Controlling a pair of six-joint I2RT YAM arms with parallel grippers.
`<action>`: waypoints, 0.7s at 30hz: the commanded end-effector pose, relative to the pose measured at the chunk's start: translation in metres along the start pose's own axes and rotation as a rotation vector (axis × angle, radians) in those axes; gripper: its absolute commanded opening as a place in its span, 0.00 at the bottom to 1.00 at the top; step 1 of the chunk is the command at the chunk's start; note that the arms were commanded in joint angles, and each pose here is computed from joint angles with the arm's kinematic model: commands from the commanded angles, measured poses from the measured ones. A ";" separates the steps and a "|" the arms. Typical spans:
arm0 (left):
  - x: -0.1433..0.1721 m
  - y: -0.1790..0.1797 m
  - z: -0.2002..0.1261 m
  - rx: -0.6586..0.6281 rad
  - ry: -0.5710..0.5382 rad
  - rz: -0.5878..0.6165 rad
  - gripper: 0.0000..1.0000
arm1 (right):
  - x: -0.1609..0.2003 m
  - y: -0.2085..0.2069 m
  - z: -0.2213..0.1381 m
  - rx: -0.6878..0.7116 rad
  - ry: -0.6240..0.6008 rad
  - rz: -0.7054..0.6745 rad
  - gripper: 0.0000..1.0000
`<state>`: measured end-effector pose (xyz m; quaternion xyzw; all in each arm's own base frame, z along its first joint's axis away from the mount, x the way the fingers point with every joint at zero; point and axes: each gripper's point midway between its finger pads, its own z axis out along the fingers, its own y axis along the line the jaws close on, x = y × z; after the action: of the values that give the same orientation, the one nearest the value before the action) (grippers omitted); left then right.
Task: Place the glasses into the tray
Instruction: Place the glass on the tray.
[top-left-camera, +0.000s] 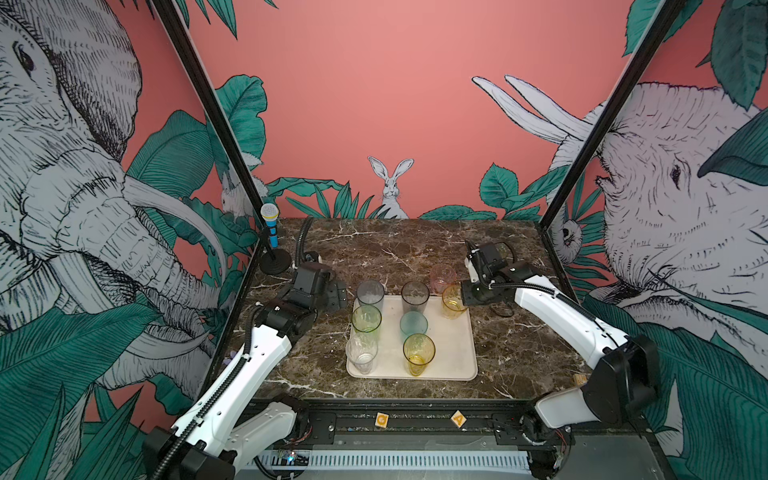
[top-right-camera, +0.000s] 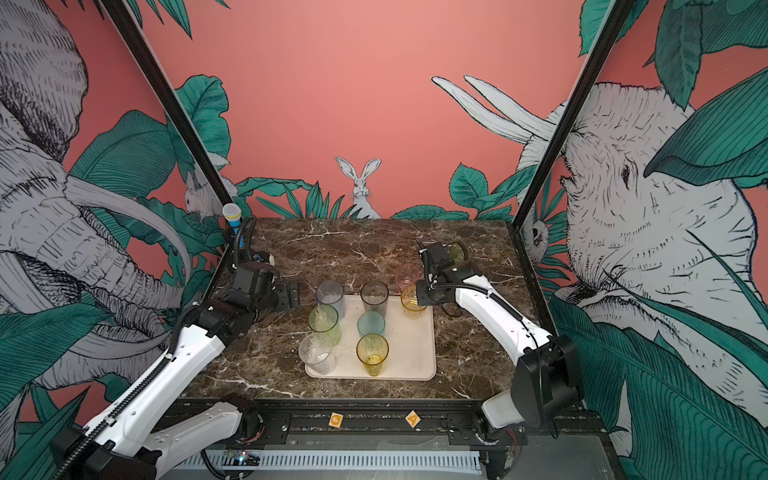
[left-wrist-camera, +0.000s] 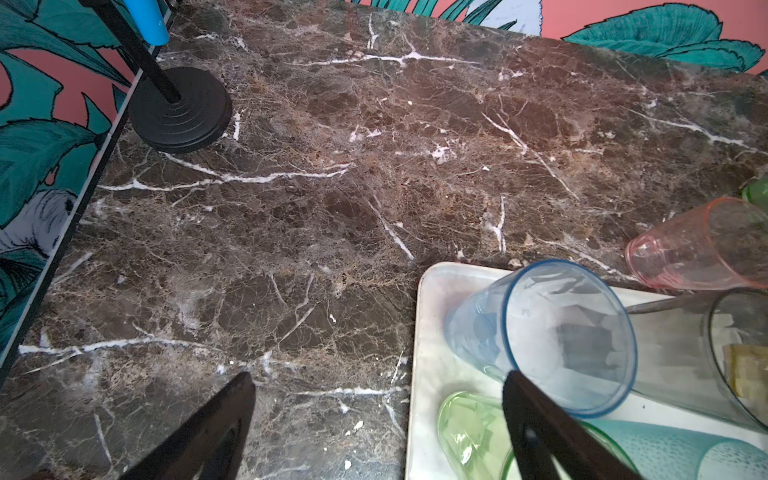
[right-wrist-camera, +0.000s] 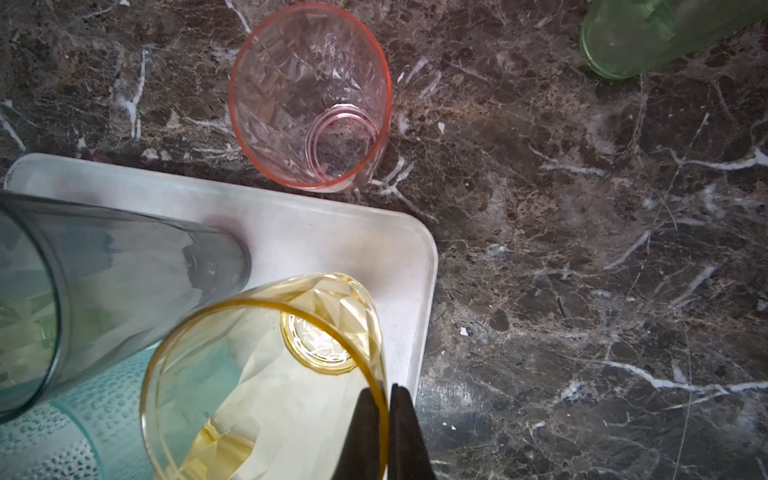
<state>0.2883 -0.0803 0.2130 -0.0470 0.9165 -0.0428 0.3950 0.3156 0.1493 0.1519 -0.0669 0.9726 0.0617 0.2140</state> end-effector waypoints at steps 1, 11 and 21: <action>0.001 0.002 0.000 -0.003 0.003 -0.018 0.94 | -0.009 0.006 0.006 -0.017 -0.040 0.012 0.00; 0.001 0.000 0.002 0.004 0.010 -0.021 0.94 | -0.005 0.006 0.023 -0.019 -0.026 0.028 0.00; 0.003 0.001 0.002 0.002 0.013 -0.021 0.94 | 0.000 0.004 0.037 -0.004 -0.001 0.032 0.00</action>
<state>0.2886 -0.0828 0.2100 -0.0467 0.9188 -0.0476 0.3890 0.3289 0.1568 0.1252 -0.0549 0.9732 0.0667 0.2133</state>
